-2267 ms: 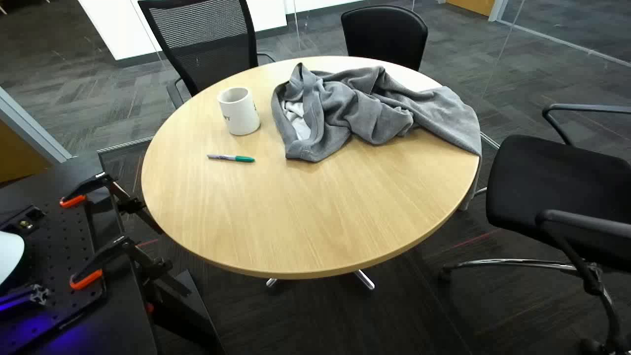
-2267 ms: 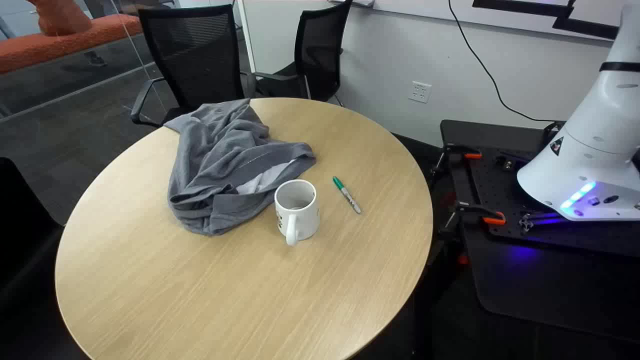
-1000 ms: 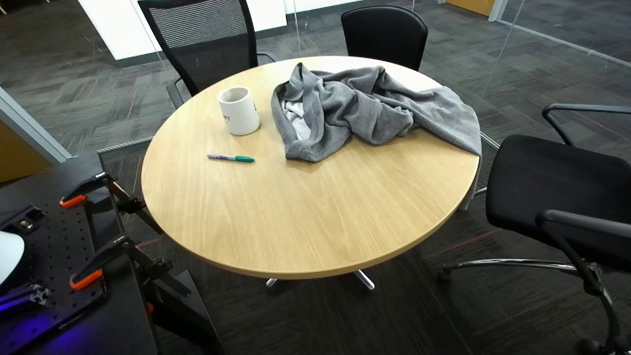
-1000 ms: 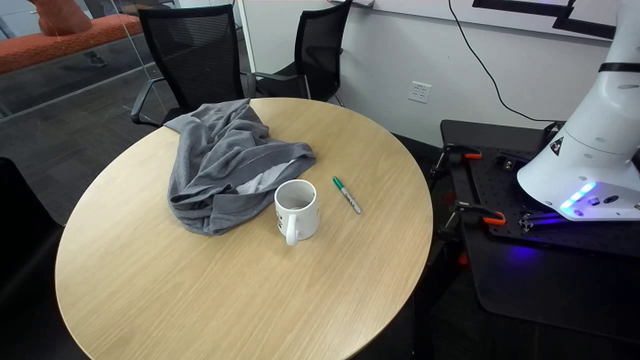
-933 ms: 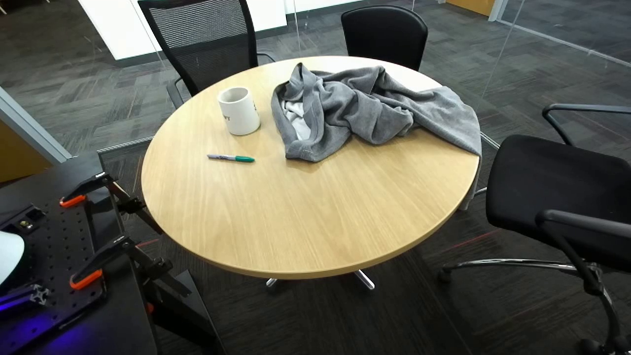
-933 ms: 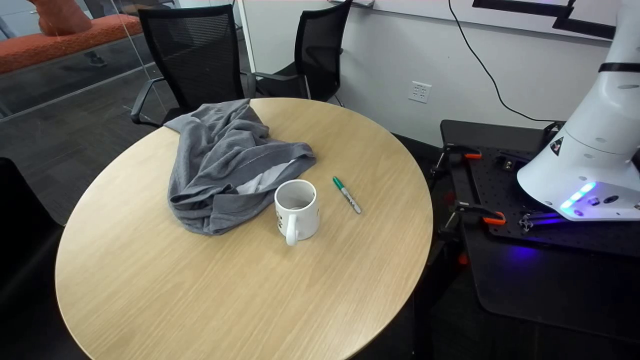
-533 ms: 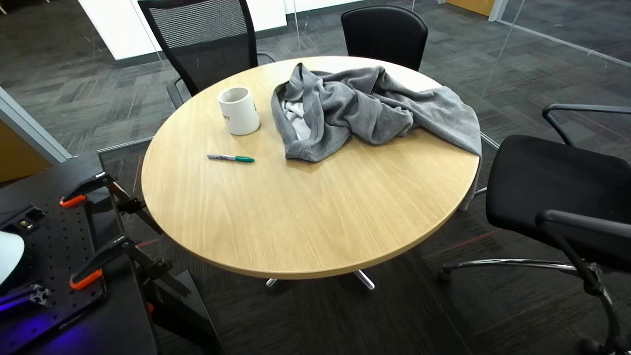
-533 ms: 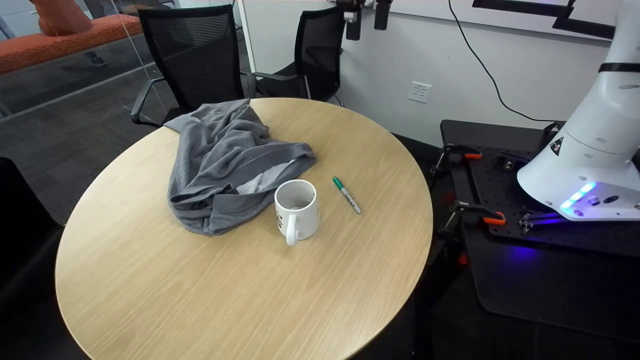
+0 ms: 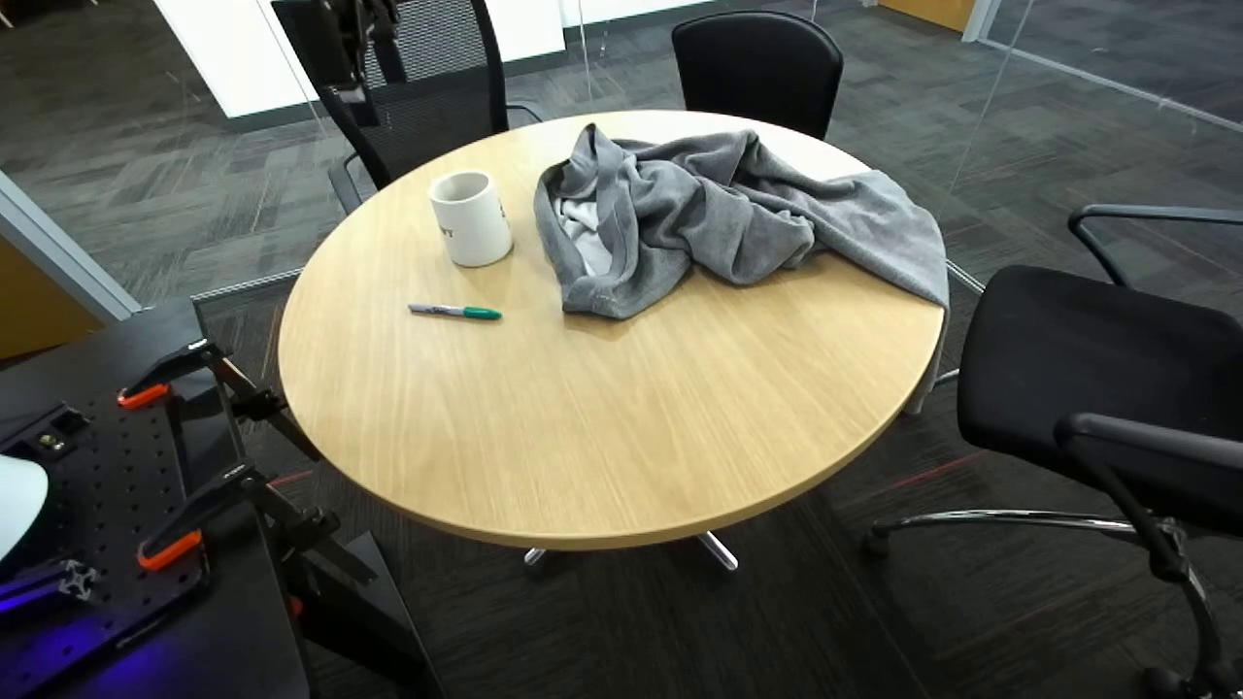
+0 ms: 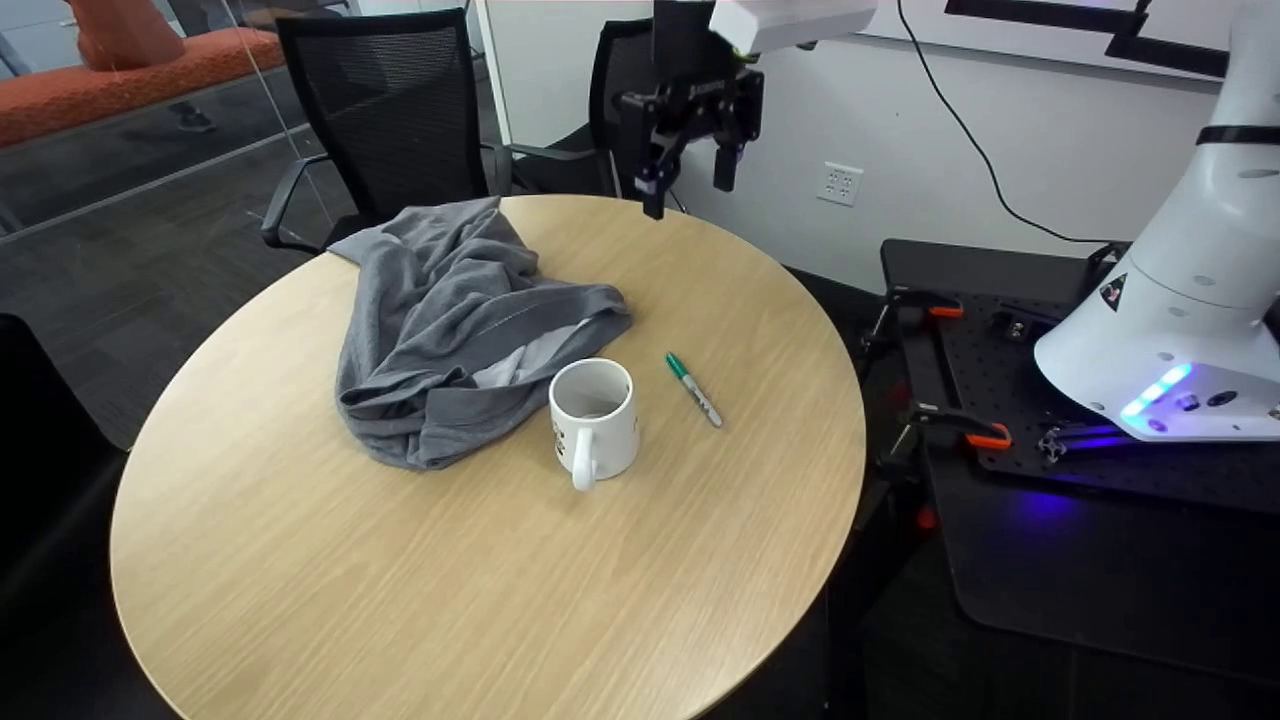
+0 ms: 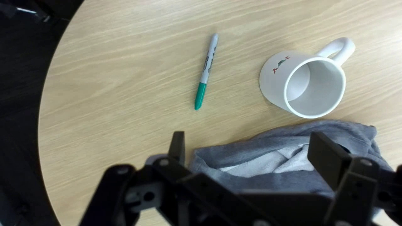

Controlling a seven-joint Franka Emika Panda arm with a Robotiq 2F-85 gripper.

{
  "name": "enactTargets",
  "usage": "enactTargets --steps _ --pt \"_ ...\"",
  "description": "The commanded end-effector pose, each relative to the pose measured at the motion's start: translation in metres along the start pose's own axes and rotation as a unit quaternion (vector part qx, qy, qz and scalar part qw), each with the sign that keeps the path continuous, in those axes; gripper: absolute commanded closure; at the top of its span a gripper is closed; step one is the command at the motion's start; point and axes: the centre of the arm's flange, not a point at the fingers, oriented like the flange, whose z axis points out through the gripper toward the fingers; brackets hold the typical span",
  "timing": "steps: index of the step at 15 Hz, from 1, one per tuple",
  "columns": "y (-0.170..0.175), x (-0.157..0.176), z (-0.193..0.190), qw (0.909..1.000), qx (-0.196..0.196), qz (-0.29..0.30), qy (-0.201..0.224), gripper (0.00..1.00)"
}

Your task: Put the green pen inside the white mug

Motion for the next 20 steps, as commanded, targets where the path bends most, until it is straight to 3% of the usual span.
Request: enactTargets --steps 1,10,20 --pt "-0.001 0.0 0.011 0.9999 0.003 0.008 0.005 0.0" --pt "0.001 0.002 0.035 0.9994 0.002 0.032 0.014 0.0" --pt "0.008 -0.02 0.096 0.9959 0.012 0.087 0.024 0.0"
